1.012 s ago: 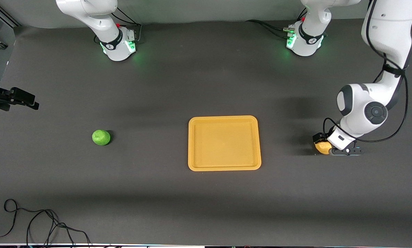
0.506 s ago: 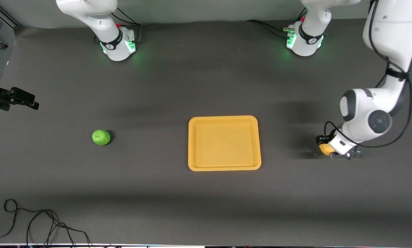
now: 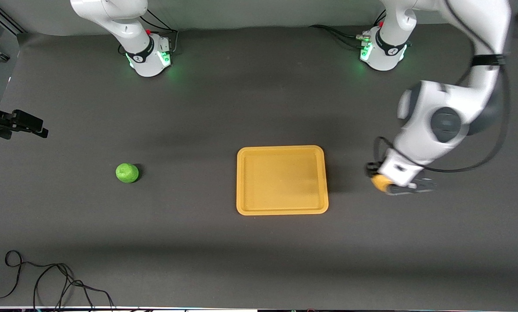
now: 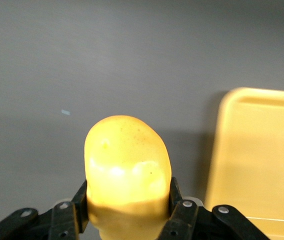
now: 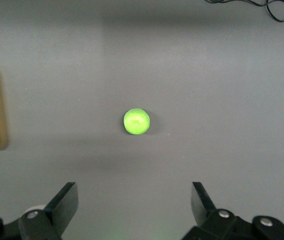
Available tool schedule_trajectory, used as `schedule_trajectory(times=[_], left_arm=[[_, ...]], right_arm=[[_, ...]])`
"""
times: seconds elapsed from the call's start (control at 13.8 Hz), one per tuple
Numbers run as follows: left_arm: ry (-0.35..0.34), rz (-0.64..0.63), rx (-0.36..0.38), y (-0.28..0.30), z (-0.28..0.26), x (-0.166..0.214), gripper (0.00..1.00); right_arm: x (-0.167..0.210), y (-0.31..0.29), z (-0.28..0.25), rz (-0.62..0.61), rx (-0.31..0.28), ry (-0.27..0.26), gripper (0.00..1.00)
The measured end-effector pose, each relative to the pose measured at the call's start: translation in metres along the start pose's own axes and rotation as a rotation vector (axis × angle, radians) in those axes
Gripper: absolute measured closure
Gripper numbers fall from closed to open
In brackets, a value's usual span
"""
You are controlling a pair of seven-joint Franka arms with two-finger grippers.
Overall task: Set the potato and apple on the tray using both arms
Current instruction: 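Carry the potato with the left gripper over the yellow tray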
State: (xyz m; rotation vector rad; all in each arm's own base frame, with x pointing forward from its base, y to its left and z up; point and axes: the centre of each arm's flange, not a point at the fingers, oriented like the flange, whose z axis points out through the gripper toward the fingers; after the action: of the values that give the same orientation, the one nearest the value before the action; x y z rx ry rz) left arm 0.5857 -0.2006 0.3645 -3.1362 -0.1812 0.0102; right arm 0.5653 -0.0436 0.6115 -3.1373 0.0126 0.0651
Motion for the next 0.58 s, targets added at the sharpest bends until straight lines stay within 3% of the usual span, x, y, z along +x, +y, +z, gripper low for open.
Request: schedule_trajectory(times=[0.29, 0.58], left_arm=[[-0.045, 0.103, 0.022, 0.084, 0.049, -0.034, 0.37], [-0.051, 0.16, -0.012, 0.13, 0.113, -0.038, 0.38]], right_arm=[[0.0, -0.001, 0.002, -0.002, 0.0, -0.006, 0.0], [0.0, -0.004, 0.007, -0.007, 0.001, -0.017, 0.0]])
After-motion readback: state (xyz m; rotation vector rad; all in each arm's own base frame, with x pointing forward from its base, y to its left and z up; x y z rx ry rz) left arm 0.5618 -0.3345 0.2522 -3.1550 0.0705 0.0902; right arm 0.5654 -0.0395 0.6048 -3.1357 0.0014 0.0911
